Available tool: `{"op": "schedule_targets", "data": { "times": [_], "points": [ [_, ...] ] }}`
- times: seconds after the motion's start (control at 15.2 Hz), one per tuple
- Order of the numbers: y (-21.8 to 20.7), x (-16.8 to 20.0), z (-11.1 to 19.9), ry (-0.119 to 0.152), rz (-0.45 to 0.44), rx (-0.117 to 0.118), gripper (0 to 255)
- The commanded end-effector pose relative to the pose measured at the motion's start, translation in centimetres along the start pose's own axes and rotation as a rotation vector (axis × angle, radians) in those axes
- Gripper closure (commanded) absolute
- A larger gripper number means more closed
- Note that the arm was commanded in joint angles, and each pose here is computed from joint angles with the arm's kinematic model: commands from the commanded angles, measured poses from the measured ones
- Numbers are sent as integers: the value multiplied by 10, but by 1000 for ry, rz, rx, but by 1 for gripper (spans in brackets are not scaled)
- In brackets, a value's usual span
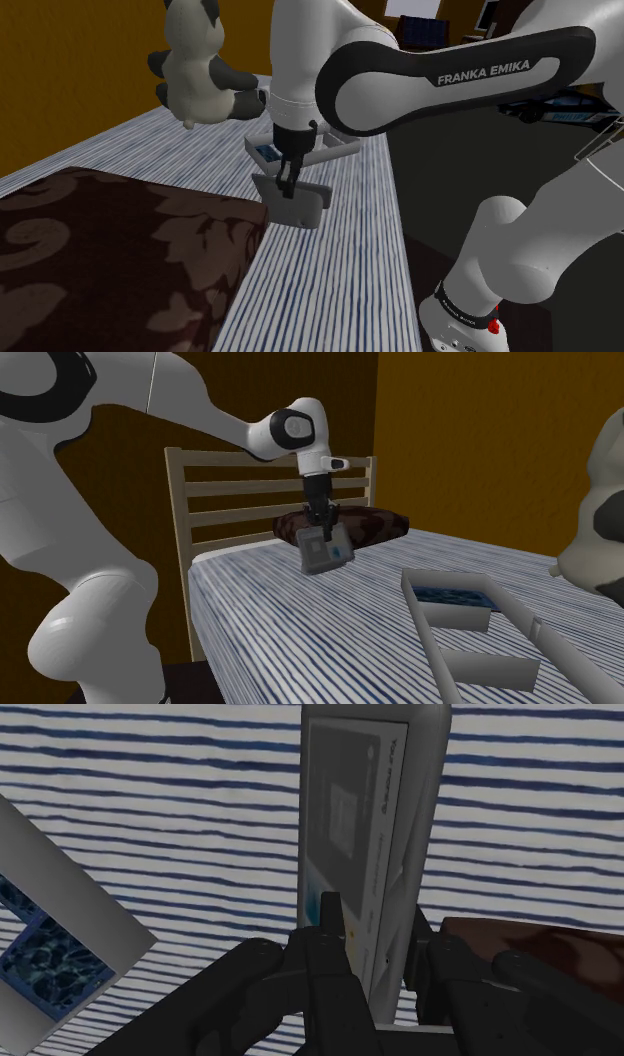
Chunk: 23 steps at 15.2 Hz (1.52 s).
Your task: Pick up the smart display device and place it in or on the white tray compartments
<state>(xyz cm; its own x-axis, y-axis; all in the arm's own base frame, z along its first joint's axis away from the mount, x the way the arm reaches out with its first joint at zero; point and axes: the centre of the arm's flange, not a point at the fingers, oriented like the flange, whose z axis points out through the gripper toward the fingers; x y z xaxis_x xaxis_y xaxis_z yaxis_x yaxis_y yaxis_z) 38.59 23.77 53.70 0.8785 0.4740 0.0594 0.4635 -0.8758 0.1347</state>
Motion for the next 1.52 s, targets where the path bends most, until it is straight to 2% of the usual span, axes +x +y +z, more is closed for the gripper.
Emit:
{"op": "schedule_targets", "data": {
  "times": [0.0, 1.12, 1.45],
  "points": [
    [1, -1, -11, 1, 0, 0, 255],
    [13, 5, -100, 1, 0, 0, 255],
    [78, 12, -97, 1, 0, 0, 255]
  ]
}}
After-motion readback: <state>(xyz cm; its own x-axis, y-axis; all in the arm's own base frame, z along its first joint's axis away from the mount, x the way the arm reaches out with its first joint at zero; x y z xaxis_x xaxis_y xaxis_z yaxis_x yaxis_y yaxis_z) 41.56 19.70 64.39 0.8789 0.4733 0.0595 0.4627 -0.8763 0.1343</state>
